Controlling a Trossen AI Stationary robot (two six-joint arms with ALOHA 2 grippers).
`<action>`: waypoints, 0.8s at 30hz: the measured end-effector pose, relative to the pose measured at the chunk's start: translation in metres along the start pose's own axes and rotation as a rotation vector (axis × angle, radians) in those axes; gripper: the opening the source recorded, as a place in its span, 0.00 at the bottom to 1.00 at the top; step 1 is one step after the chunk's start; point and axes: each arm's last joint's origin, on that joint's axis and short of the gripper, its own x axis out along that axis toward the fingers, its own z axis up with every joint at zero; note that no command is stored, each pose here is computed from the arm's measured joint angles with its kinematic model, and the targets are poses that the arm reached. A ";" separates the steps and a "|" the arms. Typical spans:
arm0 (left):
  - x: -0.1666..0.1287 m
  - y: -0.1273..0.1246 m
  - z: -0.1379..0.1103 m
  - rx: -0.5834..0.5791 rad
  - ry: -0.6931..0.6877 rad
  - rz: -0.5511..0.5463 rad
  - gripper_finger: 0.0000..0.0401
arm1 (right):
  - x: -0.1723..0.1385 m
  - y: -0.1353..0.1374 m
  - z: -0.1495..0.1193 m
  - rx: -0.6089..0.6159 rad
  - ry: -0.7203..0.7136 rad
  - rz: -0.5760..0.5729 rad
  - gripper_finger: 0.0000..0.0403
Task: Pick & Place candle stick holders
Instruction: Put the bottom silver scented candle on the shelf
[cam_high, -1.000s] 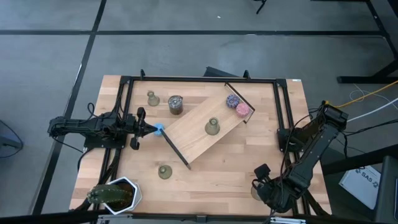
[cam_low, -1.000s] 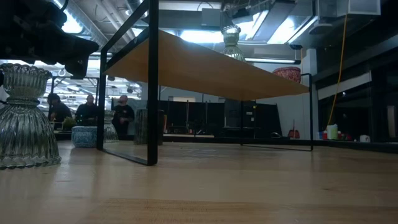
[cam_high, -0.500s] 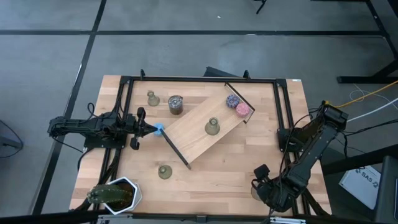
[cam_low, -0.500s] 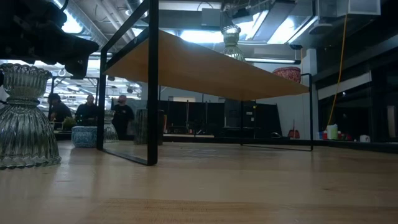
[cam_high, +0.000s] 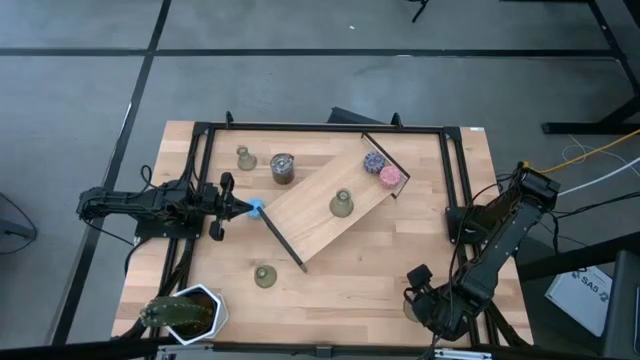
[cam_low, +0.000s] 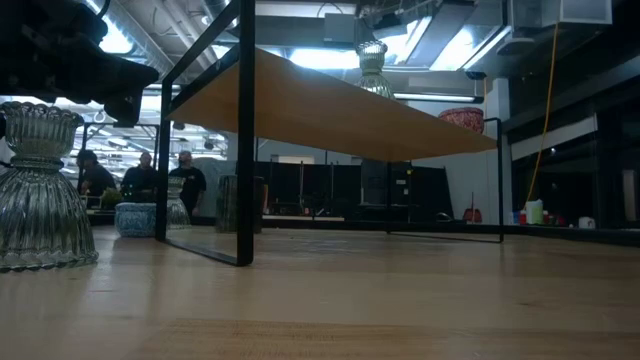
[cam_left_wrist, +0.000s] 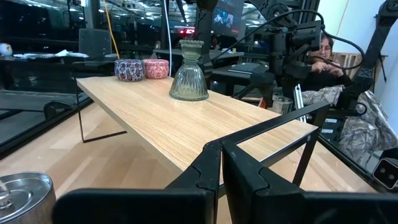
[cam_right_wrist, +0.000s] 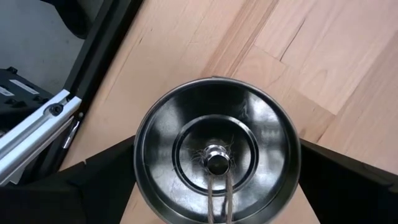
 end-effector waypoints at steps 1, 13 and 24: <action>0.000 0.000 0.000 0.000 0.000 0.000 0.03 | 0.000 0.000 0.000 0.000 0.000 0.000 0.99; 0.000 0.000 0.000 0.000 0.000 0.000 0.03 | 0.000 0.000 0.000 0.000 -0.001 0.001 0.96; 0.000 0.000 0.000 0.000 0.000 0.000 0.03 | 0.000 0.000 0.000 0.000 -0.001 0.001 0.92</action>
